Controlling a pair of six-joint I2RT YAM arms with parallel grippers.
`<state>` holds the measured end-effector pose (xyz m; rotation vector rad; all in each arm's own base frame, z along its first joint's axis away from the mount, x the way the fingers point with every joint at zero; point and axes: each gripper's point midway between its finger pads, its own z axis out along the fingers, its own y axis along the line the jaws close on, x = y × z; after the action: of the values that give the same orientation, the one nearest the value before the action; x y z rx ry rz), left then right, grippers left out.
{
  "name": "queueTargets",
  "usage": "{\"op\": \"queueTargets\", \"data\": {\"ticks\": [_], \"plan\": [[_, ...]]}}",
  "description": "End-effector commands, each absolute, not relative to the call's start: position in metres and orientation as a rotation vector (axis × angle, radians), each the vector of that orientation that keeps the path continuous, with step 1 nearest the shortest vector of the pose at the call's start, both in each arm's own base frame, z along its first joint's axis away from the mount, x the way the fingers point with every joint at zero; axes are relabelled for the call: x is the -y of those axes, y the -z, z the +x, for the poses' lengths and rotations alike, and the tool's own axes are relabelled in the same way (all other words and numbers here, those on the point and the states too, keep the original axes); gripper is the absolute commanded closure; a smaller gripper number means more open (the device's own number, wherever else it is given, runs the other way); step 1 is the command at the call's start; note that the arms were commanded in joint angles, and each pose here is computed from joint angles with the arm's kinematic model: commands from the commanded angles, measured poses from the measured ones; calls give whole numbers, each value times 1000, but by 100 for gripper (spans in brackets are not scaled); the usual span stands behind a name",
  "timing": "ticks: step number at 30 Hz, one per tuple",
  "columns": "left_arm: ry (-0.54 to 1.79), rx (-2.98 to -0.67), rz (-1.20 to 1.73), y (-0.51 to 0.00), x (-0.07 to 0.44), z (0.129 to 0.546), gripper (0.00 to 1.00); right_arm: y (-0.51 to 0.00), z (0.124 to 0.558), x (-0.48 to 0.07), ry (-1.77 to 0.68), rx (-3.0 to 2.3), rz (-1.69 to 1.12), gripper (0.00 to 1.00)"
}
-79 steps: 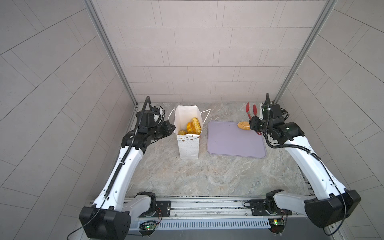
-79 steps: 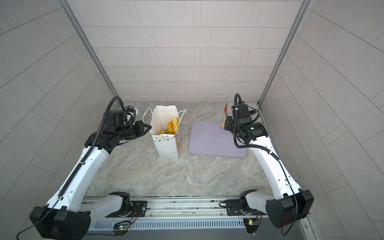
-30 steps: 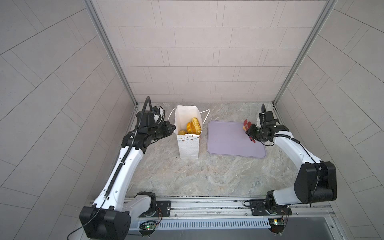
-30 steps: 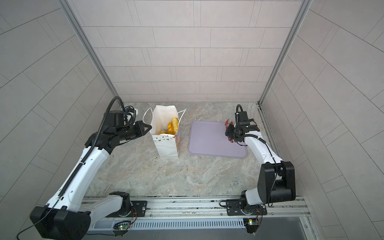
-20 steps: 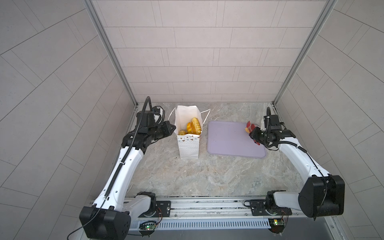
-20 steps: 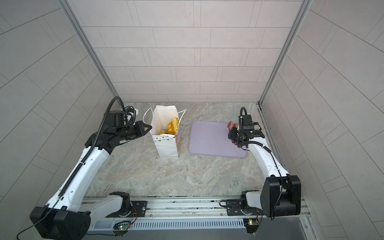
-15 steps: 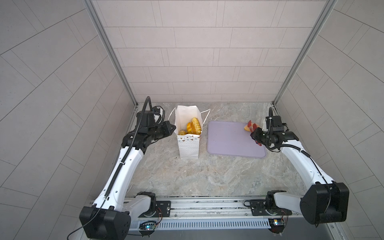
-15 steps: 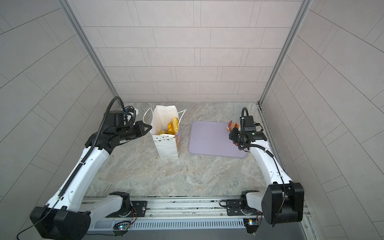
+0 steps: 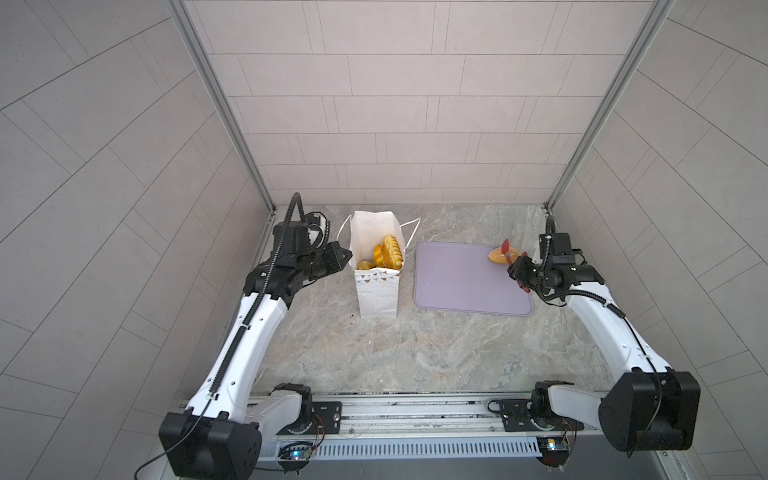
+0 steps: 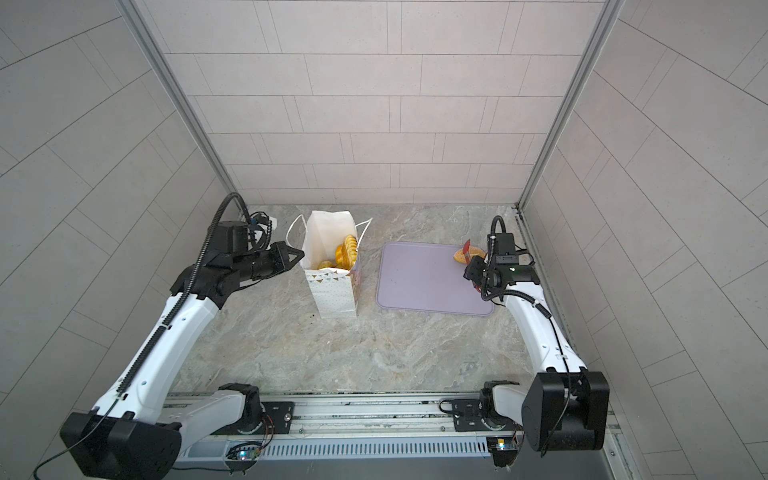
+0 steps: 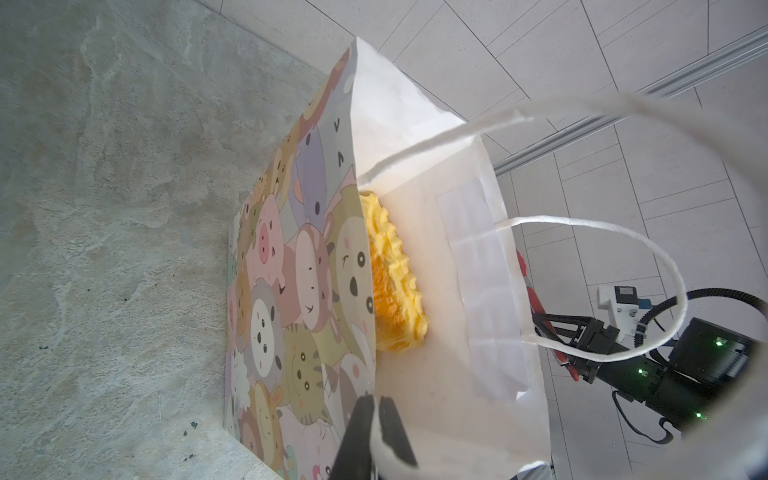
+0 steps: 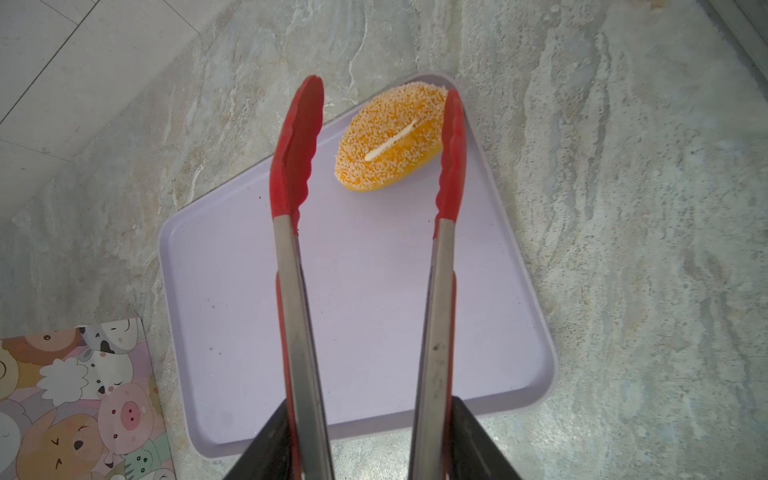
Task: Place the fake bread into the paper bag
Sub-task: 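Lower the open tongs around the sugar-coated bun on the tray, then close the tongs on the sugar-coated bun with the right gripper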
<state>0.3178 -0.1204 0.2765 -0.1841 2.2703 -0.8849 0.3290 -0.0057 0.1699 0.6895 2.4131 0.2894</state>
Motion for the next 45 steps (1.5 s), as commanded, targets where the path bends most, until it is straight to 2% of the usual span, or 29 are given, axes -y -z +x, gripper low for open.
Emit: {"op": "queueTargets", "data": {"ticks": [1, 16, 31, 38, 45], "plan": [[892, -2263, -160, -277, 122, 315, 92, -170, 332, 11, -291, -2392, 723, 42], [883, -2269, -163, -274, 119, 314, 92, -157, 349, 3, -384, -2388, 785, 36], [875, -2276, -172, -271, 117, 314, 92, -131, 360, -2, -429, -2445, 844, 36], [871, -2277, -177, -271, 116, 313, 92, -125, 363, -5, -450, -2473, 829, 44], [877, -2273, -182, -271, 116, 313, 92, -128, 359, -4, -439, -2469, 809, 58]]}}
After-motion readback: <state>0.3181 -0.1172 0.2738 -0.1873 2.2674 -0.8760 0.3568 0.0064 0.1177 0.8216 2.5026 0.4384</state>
